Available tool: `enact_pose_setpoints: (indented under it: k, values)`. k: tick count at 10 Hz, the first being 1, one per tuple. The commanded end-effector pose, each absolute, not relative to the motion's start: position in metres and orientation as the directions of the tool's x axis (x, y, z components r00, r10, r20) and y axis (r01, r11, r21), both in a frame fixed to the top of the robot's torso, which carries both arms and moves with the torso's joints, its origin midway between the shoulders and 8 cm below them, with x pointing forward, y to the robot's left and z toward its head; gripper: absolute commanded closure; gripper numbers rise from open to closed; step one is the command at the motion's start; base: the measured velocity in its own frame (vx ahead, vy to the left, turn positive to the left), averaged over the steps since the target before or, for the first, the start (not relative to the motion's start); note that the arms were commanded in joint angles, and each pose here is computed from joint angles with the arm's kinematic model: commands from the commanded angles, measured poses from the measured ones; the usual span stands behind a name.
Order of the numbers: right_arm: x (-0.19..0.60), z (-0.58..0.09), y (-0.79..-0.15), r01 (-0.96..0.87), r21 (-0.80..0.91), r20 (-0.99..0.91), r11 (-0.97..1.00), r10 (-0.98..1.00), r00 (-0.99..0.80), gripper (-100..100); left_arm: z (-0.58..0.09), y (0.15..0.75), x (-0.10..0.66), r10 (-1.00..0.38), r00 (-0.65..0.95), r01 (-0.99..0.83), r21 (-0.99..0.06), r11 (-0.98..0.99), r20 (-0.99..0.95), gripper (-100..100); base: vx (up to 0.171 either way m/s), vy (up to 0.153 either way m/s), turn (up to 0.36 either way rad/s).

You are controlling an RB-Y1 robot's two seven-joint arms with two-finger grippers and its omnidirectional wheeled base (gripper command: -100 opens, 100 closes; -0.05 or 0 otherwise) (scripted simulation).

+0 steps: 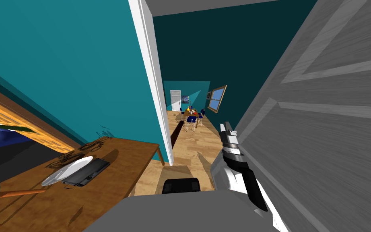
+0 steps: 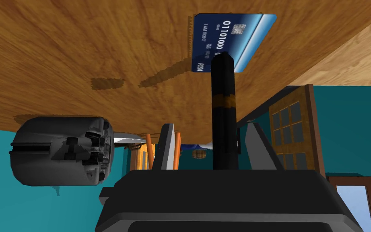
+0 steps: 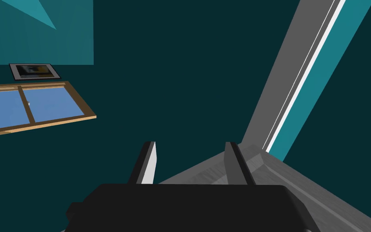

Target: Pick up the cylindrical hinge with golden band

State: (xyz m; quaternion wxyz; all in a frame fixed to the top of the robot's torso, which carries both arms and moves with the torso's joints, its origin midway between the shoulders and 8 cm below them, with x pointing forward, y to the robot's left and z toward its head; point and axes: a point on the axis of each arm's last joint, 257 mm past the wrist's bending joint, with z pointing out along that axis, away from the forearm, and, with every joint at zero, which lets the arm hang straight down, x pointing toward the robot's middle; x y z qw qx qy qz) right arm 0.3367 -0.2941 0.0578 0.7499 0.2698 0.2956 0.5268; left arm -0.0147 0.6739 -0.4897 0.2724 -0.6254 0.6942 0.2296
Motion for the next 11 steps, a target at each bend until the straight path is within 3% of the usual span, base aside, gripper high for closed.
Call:
enact_pose_setpoints:
  k: [1, 4, 5, 6, 10, 11]
  values:
    - [0.337, 0.058, -0.294, -0.631, 0.716, -0.159, 0.299, 0.950, 0.270, 0, -0.490, 0.674, -0.015, -0.743, -0.069, -0.993, -0.022, 0.112, -0.665, 100, -0.004, 0.002, 0.011]
    - [0.337, 0.058, -0.294, -0.631, 0.716, -0.159, 0.299, 0.950, 0.270, 0, -0.490, 0.674, -0.016, -0.743, -0.071, -0.993, -0.019, 0.113, -0.666, 100, 0.000, 0.000, -0.003]
    - [0.337, 0.058, -0.294, -0.631, 0.716, -0.159, 0.299, 0.950, 0.270, 0, -0.490, 0.674, -0.015, -0.743, -0.071, -0.993, -0.020, 0.113, -0.666, 0, 0.000, 0.000, 0.000]
    - [0.337, 0.058, -0.294, -0.631, 0.716, -0.159, 0.299, 0.950, 0.270, 0, -0.485, 0.672, -0.016, -0.743, -0.070, -0.993, -0.024, 0.115, -0.666, 100, 0.005, -0.015, 0.032]
    - [0.337, 0.058, -0.294, -0.631, 0.716, -0.159, 0.299, 0.950, 0.270, 0, -0.478, 0.670, -0.018, -0.743, -0.071, -0.993, -0.027, 0.119, -0.665, 100, 0.010, -0.036, 0.020]
    - [0.337, 0.058, -0.294, -0.631, 0.716, -0.159, 0.299, 0.950, 0.270, 0, -0.478, 0.670, -0.018, -0.743, -0.070, -0.993, -0.027, 0.118, -0.665, 0, 0.000, 0.000, 0.000]
